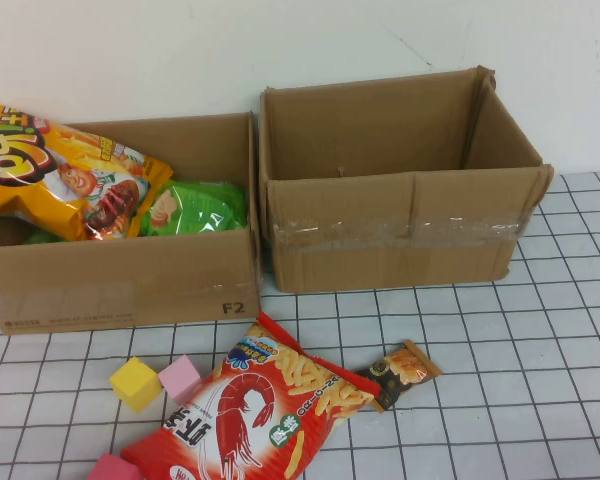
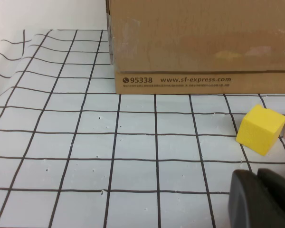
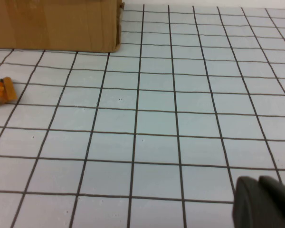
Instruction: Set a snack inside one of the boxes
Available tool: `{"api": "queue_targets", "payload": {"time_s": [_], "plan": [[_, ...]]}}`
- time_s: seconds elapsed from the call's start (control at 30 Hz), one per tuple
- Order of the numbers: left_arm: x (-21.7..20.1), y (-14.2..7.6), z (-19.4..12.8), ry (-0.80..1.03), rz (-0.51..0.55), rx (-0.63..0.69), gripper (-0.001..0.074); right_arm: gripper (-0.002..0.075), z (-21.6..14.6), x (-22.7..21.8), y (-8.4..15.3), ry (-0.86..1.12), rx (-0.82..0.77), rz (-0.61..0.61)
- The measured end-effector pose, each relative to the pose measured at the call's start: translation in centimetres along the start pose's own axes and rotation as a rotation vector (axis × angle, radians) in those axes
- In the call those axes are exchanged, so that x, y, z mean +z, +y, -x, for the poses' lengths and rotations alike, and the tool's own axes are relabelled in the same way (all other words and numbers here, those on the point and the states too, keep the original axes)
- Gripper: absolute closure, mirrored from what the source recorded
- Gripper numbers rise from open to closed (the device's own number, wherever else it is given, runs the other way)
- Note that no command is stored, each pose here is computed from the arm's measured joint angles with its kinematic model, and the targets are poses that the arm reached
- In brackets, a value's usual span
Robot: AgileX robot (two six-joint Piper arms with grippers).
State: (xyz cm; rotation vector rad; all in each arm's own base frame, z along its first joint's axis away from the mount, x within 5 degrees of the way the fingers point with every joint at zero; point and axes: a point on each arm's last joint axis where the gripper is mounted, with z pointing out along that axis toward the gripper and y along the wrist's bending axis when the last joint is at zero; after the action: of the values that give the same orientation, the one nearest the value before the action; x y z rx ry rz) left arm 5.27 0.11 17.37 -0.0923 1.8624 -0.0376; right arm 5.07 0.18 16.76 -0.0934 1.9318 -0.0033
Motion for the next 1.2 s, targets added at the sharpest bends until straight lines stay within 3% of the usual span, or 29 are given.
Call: {"api": "queue_targets", "payload": {"time_s": [1.2], "plan": [[0.00,-0.05,0.00,0.000,-0.005,-0.013,0.0738,0.0727,0.00,-0.01,-0.05,-0.002,-0.012,-0.006]]}}
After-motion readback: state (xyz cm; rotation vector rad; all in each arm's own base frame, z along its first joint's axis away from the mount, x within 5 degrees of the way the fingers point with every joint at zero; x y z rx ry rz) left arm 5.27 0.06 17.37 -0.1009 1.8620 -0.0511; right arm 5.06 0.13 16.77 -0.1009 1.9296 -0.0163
